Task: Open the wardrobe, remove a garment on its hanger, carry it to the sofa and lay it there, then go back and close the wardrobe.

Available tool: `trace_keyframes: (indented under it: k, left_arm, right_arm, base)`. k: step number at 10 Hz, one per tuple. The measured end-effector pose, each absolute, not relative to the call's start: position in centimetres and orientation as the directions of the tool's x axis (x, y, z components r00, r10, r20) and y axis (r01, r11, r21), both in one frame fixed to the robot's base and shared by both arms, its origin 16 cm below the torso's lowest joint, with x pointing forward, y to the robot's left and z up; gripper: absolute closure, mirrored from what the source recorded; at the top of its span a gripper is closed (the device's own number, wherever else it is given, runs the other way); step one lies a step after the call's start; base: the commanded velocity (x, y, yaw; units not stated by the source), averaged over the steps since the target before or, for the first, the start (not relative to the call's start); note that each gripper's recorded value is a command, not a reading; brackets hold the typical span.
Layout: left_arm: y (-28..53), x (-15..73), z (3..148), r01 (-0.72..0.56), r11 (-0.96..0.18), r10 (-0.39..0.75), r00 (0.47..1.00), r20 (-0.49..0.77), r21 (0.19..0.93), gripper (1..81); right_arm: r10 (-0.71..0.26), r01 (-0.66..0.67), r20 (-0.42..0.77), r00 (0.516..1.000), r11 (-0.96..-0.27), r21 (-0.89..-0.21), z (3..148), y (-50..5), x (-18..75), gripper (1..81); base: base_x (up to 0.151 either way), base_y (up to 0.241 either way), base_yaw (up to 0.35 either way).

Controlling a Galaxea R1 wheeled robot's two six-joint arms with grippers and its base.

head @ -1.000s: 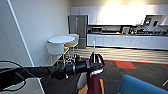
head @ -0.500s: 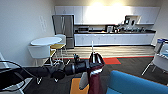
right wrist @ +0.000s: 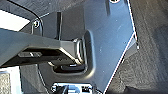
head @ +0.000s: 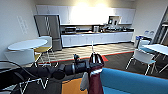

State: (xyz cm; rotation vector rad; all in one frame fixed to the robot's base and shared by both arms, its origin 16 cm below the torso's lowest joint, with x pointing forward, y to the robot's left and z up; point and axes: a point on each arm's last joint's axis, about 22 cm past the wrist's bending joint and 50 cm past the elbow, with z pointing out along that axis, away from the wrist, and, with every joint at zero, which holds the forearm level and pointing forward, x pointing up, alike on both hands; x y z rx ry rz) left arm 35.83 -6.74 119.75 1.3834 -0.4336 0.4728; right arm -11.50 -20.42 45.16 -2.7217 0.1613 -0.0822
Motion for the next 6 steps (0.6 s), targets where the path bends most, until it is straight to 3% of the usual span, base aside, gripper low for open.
trace_keyframes:
  k: [6]
  left_arm:
    - [-6.44, 36.04, 119.70, -0.558, 0.117, 0.069, 0.830, 0.554, 0.821, 81.1]
  right_arm:
    - [-0.124, -0.100, 0.034, 0.992, -0.910, -0.403, 45.04, -20.19, -11.49, 1.0]
  base:
    - [0.000, 0.000, -0.379]
